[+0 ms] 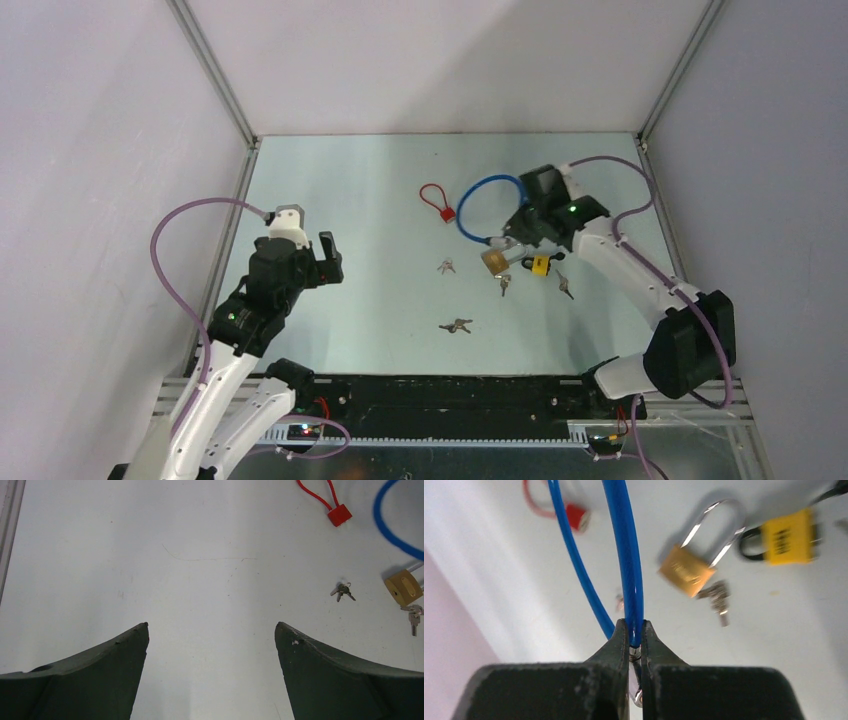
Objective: Unlock with the key
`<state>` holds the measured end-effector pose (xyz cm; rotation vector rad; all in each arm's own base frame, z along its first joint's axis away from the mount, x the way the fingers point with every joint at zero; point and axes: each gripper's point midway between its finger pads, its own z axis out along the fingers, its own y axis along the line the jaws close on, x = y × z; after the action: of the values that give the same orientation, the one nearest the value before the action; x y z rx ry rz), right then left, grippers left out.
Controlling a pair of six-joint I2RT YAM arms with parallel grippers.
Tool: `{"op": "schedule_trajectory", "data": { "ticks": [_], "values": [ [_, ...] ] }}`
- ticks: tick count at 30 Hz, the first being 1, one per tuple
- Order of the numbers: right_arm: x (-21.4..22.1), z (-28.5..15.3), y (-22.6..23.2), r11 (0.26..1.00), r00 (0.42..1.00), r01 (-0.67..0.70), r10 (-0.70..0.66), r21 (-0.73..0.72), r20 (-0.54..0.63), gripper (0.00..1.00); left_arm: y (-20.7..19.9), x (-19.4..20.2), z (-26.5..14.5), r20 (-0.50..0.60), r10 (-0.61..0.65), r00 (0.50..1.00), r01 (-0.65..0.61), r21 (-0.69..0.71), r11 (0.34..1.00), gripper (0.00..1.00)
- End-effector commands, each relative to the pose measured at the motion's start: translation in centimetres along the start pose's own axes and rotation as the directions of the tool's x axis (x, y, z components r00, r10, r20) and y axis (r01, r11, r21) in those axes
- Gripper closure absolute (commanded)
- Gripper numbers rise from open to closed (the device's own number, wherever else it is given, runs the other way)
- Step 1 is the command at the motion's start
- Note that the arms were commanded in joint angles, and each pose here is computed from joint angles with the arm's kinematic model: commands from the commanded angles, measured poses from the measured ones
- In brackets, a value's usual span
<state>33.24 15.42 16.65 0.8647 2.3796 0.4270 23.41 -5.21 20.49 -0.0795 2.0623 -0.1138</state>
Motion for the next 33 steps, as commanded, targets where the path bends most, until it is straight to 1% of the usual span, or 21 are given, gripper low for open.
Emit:
{"op": "schedule_trajectory", "data": {
  "ticks": [1,2,3,7,8,9,10,13,15,16,18,19,20,21,22,23,24,26,28,29,33],
  "values": [
    [2.7,-2.5,8.7,0.963,0.997,-0.040,0.057,-0.266,0.055,1.00,0.1,-0.5,-0.1,0.024,0.004,1.000,-0.004,-0.006,1.000,0.00],
    [3.8,-1.9,9.4,0.961,0.998,-0.037,0.050,-0.274,0.042,1.00,0.2,-0.5,-0.2,0.028,0.002,1.000,-0.002,-0.007,1.000,0.00],
    [5.6,-2.3,11.2,0.945,0.999,-0.040,0.049,-0.323,0.019,1.00,0.3,-0.6,-0.2,0.032,0.001,0.999,0.000,-0.013,1.000,0.00],
    [11.7,-0.4,14.0,0.943,0.998,-0.036,0.020,-0.331,-0.053,1.00,0.8,-0.9,-0.6,0.058,-0.011,0.998,0.013,-0.032,0.999,0.00],
    [12.9,1.2,14.2,0.953,0.998,-0.030,0.014,-0.302,-0.054,1.00,0.9,-0.9,-0.6,0.061,-0.013,0.998,0.015,-0.040,0.999,0.00],
    [14.2,0.6,15.2,0.947,0.998,-0.018,-0.002,-0.320,-0.061,1.00,1.0,-1.0,-0.7,0.068,-0.016,0.998,0.019,-0.042,0.999,0.00],
    [15.2,1.6,15.0,0.954,0.998,-0.009,-0.009,-0.298,-0.061,1.00,1.1,-1.1,-0.8,0.073,-0.018,0.997,0.021,-0.048,0.999,0.00],
    [18.6,2.5,15.5,0.957,0.994,0.018,-0.048,-0.288,-0.099,1.00,1.3,-1.1,-0.9,0.079,-0.020,0.997,0.024,-0.055,0.998,0.00],
    [20.9,4.2,14.7,0.969,0.989,0.053,-0.085,-0.242,-0.123,1.00,1.3,-1.2,-0.8,0.079,-0.020,0.997,0.024,-0.058,0.998,0.00],
    [21.9,4.2,14.6,0.968,0.985,0.073,-0.107,-0.240,-0.134,1.00,1.3,-1.1,-0.8,0.077,-0.019,0.997,0.023,-0.061,0.998,0.00],
    [23.6,4.9,14.1,0.971,0.975,0.114,-0.150,-0.209,-0.165,0.92,1.4,-1.1,-0.8,0.077,-0.019,0.997,0.024,-0.064,0.998,0.00],
    [24.6,5.2,13.8,0.972,0.966,0.135,-0.172,-0.191,-0.195,0.82,1.4,-1.1,-0.8,0.077,-0.018,0.997,0.023,-0.065,0.998,0.00],
    [25.2,5.3,13.4,0.970,0.957,0.162,-0.200,-0.183,-0.211,0.69,1.4,-1.1,-0.7,0.076,-0.018,0.997,0.023,-0.065,0.998,0.00],
    [25.8,5.4,13.6,0.964,0.945,0.185,-0.228,-0.192,-0.235,0.63,1.4,-1.1,-0.7,0.076,-0.018,0.997,0.023,-0.066,0.998,0.00],
    [26.2,5.2,14.0,0.959,0.937,0.198,-0.247,-0.205,-0.246,0.51,1.5,-1.1,-0.7,0.074,-0.018,0.997,0.023,-0.068,0.997,0.00],
    [26.9,5.3,13.7,0.948,0.918,0.233,-0.288,-0.215,-0.274,0.47,1.5,-1.1,-0.7,0.074,-0.018,0.997,0.023,-0.069,0.997,0.00],
    [27.0,5.0,14.1,0.942,0.908,0.248,-0.308,-0.226,-0.285,0.40,1.5,-1.0,-0.7,0.072,-0.017,0.997,0.022,-0.069,0.997,0.00],
    [27.7,4.4,14.1,0.914,0.862,0.313,-0.388,-0.258,-0.326,0.35,1.5,-1.0,-0.6,0.070,-0.016,0.997,0.021,-0.071,0.997,0.00],
    [26.7,4.3,13.1,0.890,0.831,0.390,-0.451,-0.238,-0.324,0.34,1.5,-0.9,-0.6,0.067,-0.015,0.998,0.020,-0.071,0.997,0.00],
    [25.6,4.3,12.7,0.874,0.820,0.426,-0.483,-0.236,-0.308,0.34,1.5,-0.9,-0.6,0.067,-0.015,0.998,0.019,-0.071,0.997,0.00],
    [19.1,4.2,9.1,0.824,0.798,0.555,-0.567,-0.116,-0.205,0.34,1.5,-0.9,-0.5,0.066,-0.014,0.998,0.019,-0.077,0.997,0.00]
  ]
}}
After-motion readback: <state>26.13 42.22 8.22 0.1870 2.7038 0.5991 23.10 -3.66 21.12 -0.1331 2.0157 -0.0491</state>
